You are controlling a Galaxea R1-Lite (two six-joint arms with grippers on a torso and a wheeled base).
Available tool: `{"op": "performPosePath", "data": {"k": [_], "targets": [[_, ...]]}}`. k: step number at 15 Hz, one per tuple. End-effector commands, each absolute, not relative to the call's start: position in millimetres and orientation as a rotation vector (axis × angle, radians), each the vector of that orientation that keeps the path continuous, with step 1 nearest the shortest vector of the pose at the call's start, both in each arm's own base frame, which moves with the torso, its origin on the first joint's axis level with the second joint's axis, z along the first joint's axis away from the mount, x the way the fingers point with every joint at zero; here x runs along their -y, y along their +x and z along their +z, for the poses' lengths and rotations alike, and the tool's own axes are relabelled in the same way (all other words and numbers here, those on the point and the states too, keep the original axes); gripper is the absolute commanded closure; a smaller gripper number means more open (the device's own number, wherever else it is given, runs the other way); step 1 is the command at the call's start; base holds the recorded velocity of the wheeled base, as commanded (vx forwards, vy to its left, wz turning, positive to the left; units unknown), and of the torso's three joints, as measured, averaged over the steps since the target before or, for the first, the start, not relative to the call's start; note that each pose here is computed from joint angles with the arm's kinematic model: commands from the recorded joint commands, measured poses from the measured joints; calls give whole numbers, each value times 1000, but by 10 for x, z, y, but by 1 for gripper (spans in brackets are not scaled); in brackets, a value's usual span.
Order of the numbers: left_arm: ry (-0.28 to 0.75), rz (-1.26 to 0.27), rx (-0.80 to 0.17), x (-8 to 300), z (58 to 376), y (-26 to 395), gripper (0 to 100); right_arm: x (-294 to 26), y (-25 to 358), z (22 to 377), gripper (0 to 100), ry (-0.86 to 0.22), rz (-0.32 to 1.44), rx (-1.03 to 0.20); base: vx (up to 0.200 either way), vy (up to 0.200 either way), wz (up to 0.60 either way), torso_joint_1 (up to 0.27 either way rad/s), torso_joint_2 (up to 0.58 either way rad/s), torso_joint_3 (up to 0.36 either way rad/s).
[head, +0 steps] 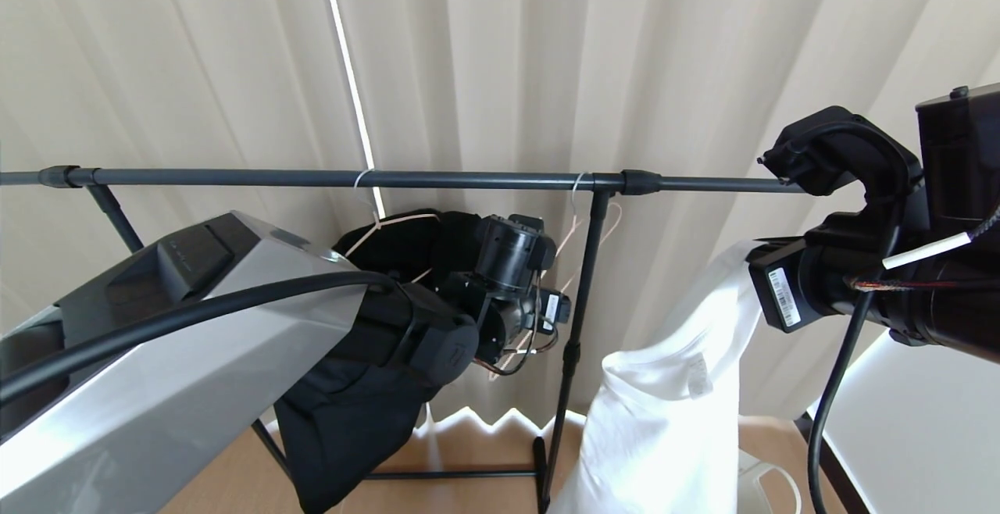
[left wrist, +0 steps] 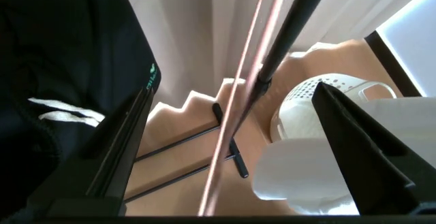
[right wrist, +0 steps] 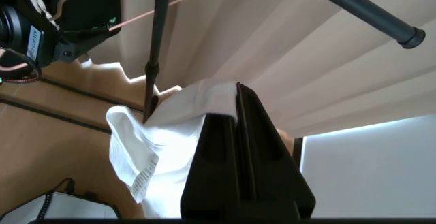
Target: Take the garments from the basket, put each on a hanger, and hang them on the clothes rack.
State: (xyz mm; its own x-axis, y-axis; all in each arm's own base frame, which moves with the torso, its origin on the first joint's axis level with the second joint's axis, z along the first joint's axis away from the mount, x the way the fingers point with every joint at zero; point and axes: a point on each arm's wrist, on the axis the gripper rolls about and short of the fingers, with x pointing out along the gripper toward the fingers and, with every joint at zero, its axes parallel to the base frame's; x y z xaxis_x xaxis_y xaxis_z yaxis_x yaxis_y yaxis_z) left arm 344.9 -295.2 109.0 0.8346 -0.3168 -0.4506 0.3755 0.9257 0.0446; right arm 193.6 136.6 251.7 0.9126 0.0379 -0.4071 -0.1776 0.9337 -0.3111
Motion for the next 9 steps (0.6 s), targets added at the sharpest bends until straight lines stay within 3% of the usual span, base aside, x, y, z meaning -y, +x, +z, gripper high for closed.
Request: {"op": "performPosePath", "data": {"k": [1, 3, 4, 9], "targets": [[134, -361, -455, 2956, 1051, 3493, 0, -1365, 1933, 2523, 100, -350, 114, -406, 0, 0, 0, 0, 0, 0], [129, -330, -439, 2993, 1003, 3609, 0, -1363, 1929, 2523, 100, -350, 114, -406, 0, 0, 0, 0, 0, 0], [130, -325, -437, 3018, 975, 3639, 100, -1363, 1929, 2523, 100, -350, 114, -406, 0, 0, 0, 0, 0, 0], [127, -322, -433, 3015, 996, 3647, 100, -1363, 1930, 2527, 100, -349, 114, -405, 0, 0, 0, 0, 0, 0]]}}
